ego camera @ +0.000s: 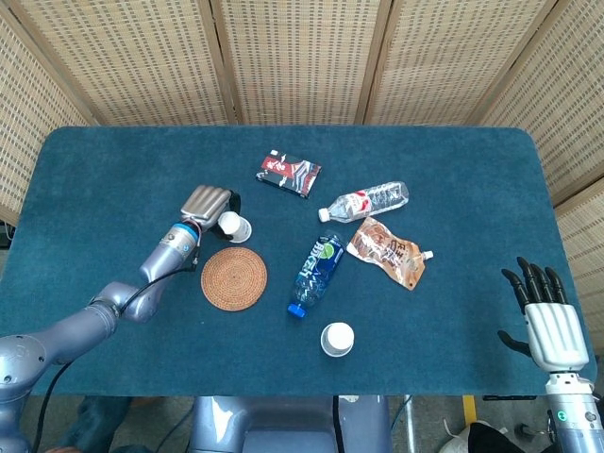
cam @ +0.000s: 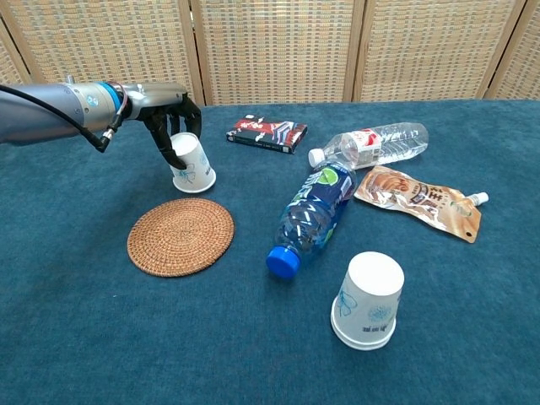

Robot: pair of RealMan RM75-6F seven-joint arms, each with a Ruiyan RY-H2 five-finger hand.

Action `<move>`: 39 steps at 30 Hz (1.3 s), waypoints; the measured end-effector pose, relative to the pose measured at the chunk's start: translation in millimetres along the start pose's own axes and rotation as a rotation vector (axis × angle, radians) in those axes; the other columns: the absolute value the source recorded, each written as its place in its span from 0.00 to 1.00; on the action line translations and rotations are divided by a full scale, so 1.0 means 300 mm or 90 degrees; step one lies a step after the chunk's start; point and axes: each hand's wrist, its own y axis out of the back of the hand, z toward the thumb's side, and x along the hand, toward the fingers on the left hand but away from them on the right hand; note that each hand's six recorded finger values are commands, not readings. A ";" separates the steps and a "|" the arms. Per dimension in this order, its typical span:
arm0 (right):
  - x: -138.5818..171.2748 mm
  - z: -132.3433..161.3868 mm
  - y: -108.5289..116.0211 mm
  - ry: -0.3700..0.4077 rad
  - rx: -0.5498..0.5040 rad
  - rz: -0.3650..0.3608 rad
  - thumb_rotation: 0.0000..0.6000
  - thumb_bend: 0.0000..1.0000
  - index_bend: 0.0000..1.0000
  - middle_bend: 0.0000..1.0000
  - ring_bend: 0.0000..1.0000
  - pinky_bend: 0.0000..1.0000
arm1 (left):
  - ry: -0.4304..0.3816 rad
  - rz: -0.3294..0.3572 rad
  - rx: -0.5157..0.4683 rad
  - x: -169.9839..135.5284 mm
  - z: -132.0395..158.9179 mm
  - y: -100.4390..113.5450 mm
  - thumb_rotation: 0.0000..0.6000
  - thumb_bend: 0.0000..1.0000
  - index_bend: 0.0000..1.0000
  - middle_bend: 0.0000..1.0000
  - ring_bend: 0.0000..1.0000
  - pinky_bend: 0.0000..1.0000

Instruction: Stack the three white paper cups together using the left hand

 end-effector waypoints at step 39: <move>0.001 -0.009 0.008 -0.003 -0.006 -0.002 1.00 0.00 0.16 0.00 0.00 0.00 | -0.453 -0.069 0.022 -0.399 0.789 0.018 1.00 0.02 0.59 0.44 0.45 0.43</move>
